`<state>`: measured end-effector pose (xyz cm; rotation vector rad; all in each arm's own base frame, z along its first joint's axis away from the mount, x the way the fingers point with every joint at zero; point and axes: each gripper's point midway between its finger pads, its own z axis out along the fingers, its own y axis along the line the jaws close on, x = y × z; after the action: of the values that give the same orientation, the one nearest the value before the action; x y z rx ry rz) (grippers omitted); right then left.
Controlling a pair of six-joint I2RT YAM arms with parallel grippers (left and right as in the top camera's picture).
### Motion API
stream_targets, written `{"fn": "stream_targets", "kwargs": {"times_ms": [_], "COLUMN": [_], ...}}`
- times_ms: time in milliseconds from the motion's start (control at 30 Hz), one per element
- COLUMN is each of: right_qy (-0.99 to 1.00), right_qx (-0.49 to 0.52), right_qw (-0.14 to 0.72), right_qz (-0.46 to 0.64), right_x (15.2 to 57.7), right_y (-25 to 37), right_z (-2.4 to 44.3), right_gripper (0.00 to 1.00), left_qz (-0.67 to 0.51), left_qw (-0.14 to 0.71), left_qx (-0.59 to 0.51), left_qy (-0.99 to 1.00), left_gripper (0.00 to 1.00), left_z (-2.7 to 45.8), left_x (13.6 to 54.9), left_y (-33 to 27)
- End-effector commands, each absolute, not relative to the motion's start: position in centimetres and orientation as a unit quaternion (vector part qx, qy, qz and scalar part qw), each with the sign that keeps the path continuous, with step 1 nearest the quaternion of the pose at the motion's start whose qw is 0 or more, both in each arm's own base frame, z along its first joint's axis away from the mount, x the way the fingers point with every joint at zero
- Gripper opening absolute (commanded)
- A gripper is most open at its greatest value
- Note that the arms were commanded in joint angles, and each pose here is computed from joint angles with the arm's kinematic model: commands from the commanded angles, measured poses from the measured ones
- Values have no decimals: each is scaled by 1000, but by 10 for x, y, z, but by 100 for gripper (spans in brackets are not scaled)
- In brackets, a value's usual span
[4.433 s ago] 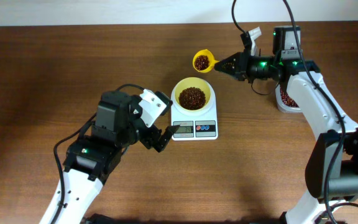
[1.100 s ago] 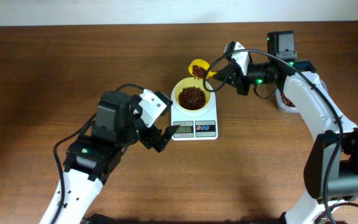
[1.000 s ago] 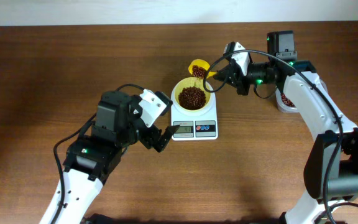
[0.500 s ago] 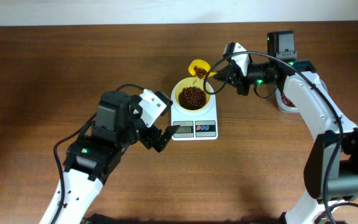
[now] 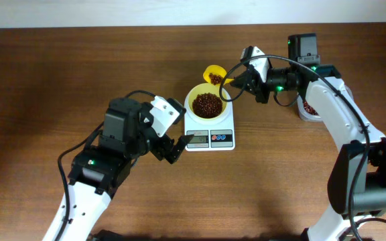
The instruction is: Scoop item into bowl and weigh 50g on scale
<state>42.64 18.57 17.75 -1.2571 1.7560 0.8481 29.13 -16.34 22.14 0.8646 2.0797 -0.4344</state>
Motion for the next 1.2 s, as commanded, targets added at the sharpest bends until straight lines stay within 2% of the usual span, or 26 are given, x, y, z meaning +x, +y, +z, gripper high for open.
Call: {"fn": "stream_targets", "kwargs": {"times_ms": [0,1167], "right_qy": [687,695], "right_qx": [-504,-500], "right_qw": [401,384], "right_qz": [338,346], "right_x": [426,419], "right_y": [191,193], "right_z": [180,176], "right_gripper": [4,4], "left_qz": [-176,-176], "left_qw": [407,407], "left_qx": [336,336], "left_qy": [831,831], "left_gripper": [99,99], "left_z": [219,219], "left_x": [292,292], "left_y": [-162,-162]}}
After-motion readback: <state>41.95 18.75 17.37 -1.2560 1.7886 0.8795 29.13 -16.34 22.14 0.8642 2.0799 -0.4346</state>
